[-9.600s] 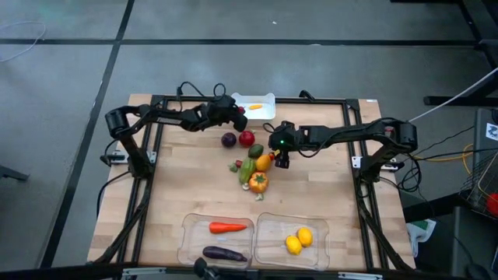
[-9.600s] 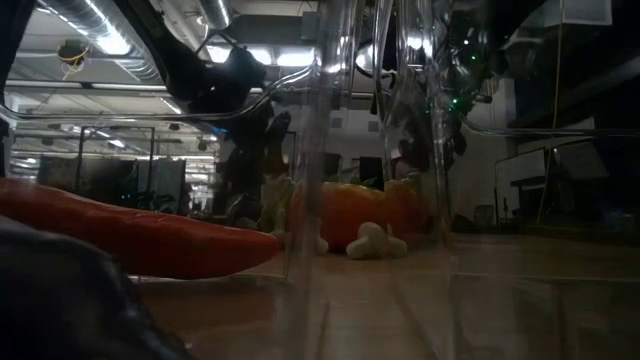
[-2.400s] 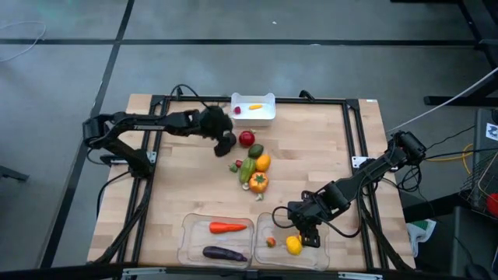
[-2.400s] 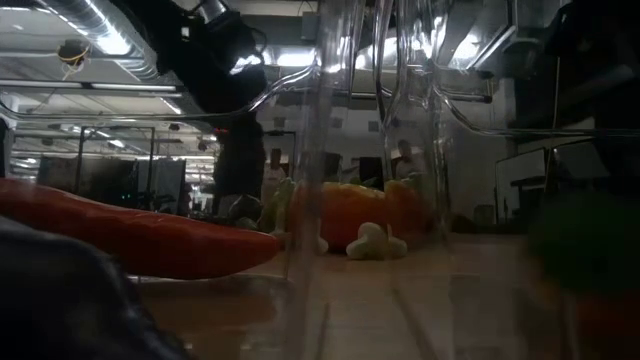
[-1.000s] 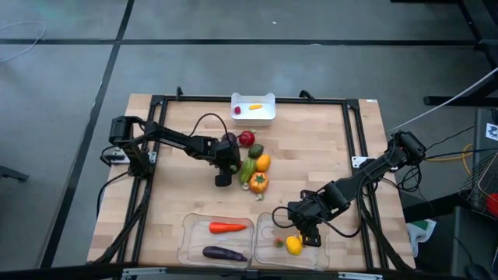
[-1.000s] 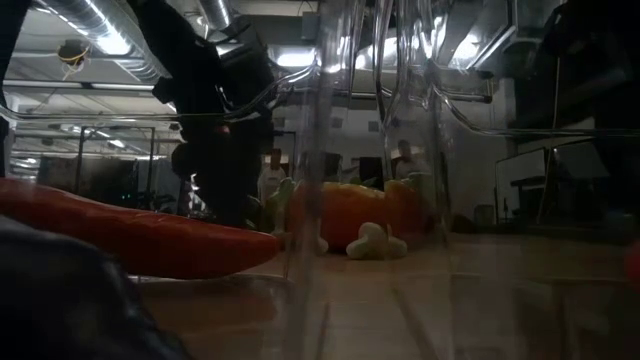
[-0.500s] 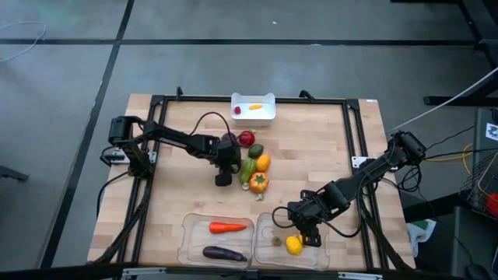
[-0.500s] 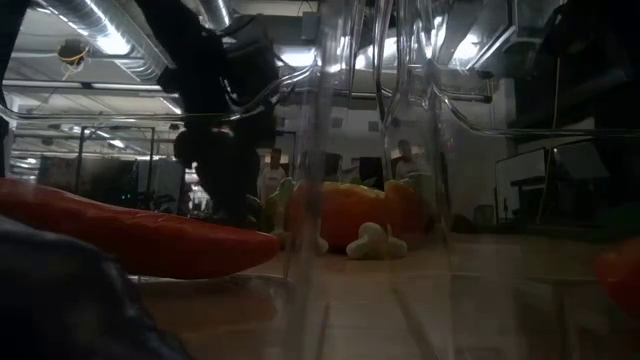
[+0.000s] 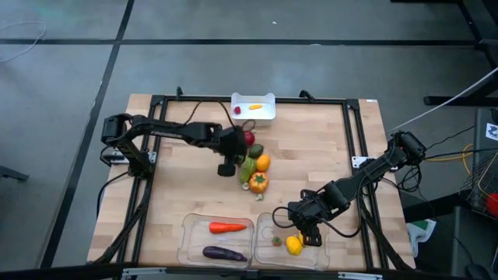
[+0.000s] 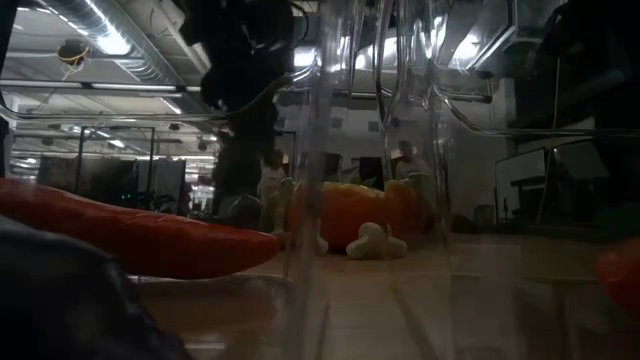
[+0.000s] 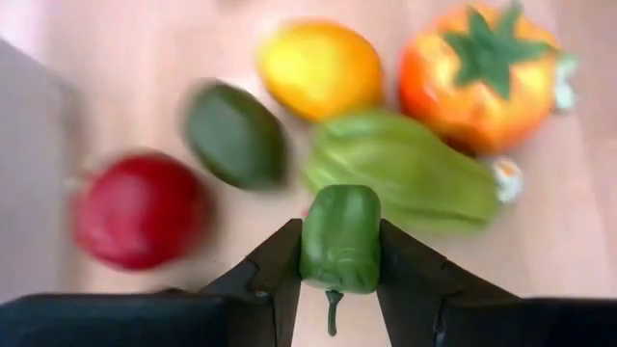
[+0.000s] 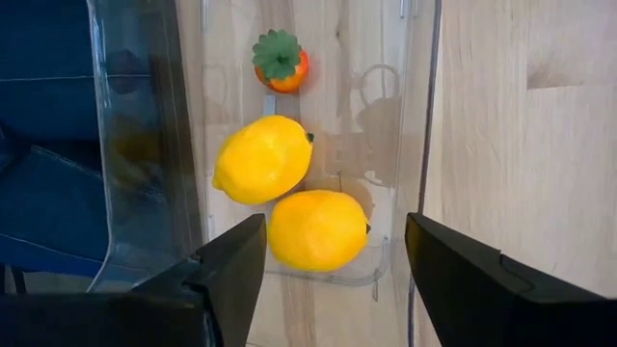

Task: Sort produce into baskets
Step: Put the green chili pepper into the white bin, then put the yellow lemon into the right transparent bin

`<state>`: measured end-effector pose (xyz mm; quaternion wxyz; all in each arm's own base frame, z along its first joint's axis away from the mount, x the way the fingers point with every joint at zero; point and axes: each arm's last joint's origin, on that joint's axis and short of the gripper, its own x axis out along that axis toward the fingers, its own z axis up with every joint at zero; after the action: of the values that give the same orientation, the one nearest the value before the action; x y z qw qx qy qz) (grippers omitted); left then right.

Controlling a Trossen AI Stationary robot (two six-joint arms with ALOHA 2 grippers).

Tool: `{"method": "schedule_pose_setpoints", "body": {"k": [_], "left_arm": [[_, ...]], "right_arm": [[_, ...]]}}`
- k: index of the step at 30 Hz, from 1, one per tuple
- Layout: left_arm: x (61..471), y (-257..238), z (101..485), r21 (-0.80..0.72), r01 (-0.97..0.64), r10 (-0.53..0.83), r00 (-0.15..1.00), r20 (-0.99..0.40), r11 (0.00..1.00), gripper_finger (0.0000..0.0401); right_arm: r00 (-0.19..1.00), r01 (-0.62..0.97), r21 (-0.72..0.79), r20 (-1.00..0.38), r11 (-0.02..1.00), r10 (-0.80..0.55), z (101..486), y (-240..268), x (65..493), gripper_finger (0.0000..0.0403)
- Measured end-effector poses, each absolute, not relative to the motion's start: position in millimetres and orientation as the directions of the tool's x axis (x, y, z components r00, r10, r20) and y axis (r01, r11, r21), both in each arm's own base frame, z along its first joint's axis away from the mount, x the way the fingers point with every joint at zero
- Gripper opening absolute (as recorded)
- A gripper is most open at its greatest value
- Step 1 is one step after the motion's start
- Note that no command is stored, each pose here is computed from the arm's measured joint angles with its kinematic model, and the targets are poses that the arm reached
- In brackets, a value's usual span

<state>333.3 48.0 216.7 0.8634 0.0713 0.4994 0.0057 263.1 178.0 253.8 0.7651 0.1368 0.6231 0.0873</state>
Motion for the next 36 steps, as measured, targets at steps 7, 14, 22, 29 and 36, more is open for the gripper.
{"method": "schedule_pose_setpoints", "body": {"k": [7, 14, 22, 29, 36], "left_arm": [[344, 92, 246, 0.359, -0.094, 0.341, 0.600, -0.724, 0.928, 0.0112], [338, 152, 256, 0.326, -0.362, 0.487, 0.643, -0.591, 0.874, 0.0112], [321, 199, 244, 0.204, -0.569, 0.559, 0.568, -0.604, 0.797, 0.0112], [324, 209, 221, 0.190, -0.583, 0.545, 0.525, -0.653, 0.790, 0.0136], [326, 209, 213, 0.197, -0.571, 0.535, 0.515, -0.670, 0.797, 0.0191]], "right_arm": [[0.206, 0.027, 0.314, -0.931, 0.949, 0.302, 254, 178, 263, 0.0247], [0.206, 0.011, 0.310, -0.931, 0.951, 0.301, 254, 178, 263, 0.0247], [0.227, -0.032, 0.273, -0.935, 0.961, 0.273, 254, 177, 264, 0.0247], [0.241, -0.066, 0.242, -0.937, 0.968, 0.251, 253, 172, 266, 0.0247], [0.236, -0.145, 0.184, -0.948, 0.972, 0.215, 252, 149, 277, 0.0247]]}}
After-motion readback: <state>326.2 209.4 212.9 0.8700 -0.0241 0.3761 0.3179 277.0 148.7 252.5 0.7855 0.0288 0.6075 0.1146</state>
